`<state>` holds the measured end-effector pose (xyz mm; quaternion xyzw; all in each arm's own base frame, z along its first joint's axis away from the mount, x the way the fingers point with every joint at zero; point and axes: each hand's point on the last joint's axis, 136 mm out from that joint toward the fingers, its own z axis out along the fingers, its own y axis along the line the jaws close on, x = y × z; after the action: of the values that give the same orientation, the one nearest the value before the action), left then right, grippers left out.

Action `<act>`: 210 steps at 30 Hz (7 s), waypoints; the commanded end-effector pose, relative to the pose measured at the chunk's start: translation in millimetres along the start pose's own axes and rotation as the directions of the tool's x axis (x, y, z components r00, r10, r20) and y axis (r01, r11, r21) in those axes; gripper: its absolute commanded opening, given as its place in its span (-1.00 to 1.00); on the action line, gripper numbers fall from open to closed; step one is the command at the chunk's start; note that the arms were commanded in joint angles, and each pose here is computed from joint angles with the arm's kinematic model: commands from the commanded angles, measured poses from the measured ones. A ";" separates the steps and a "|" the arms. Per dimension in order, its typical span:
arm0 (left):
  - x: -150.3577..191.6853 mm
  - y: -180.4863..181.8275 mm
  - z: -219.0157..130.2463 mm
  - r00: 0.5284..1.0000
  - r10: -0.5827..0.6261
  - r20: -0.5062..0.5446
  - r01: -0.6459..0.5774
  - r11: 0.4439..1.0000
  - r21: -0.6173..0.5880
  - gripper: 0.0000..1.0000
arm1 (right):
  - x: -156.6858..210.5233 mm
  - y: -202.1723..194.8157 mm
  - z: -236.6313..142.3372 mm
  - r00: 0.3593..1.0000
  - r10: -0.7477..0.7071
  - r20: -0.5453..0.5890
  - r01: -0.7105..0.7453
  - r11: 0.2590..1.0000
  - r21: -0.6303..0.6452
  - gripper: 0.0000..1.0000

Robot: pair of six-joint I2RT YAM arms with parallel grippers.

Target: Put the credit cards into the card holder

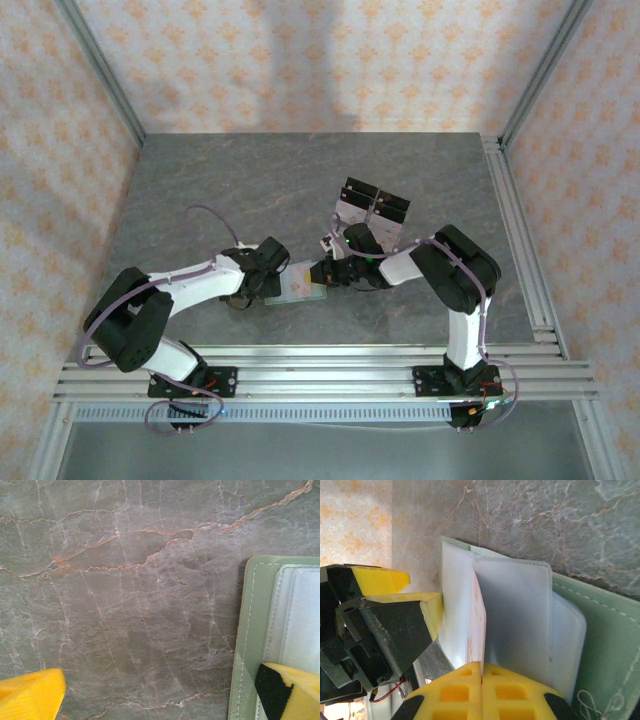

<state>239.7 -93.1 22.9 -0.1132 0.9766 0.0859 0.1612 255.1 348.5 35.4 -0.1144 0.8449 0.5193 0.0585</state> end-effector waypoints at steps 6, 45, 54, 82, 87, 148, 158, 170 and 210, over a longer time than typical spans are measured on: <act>10.4 23.5 7.3 0.999 0.044 -0.024 -0.046 0.991 -0.125 0.99 | 11.7 -15.8 1.2 0.997 0.031 -0.067 -0.030 0.999 0.023 -1.00; 13.4 22.8 11.6 0.999 0.043 -0.031 -0.047 0.991 -0.124 1.00 | -9.4 -18.5 1.6 0.999 0.044 0.027 -0.045 0.998 0.051 -1.00; 13.7 22.3 11.5 0.999 0.043 -0.031 -0.046 0.992 -0.121 0.99 | -8.6 -23.5 -4.6 0.998 0.054 0.046 -0.056 0.996 0.065 -1.00; 15.0 22.7 12.8 0.999 0.044 -0.030 -0.048 0.991 -0.122 0.99 | -1.2 -14.7 18.4 0.997 0.070 0.014 -0.070 0.997 0.023 -1.00; 14.7 22.1 13.0 0.998 0.046 -0.031 -0.050 0.991 -0.122 0.99 | 3.1 -14.8 20.0 0.997 0.071 0.005 -0.071 0.997 0.022 -1.00; -17.3 25.7 -27.6 0.996 0.011 0.083 -0.002 0.994 -0.110 0.99 | -16.9 20.3 -22.9 0.999 -0.017 0.027 0.005 0.925 0.380 -0.31; -8.0 29.0 -17.4 0.998 0.011 0.063 -0.004 0.992 -0.124 0.99 | -17.7 15.6 -6.8 1.000 0.013 0.013 -0.017 0.935 0.353 -0.45; -3.8 26.0 -10.8 0.999 0.013 0.047 -0.008 0.993 -0.119 0.99 | -15.5 16.3 10.6 0.999 0.039 -0.012 -0.033 0.950 0.309 -0.50; -19.0 53.7 -30.1 0.991 -0.035 0.132 0.063 0.975 -0.212 0.99 | -5.7 8.4 10.1 0.999 0.014 -0.041 0.003 0.925 0.380 -0.16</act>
<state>234.2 -63.3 46.3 -0.1254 0.9612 0.1586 0.1878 261.9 376.1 40.3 -0.1063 0.9203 0.3729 0.0509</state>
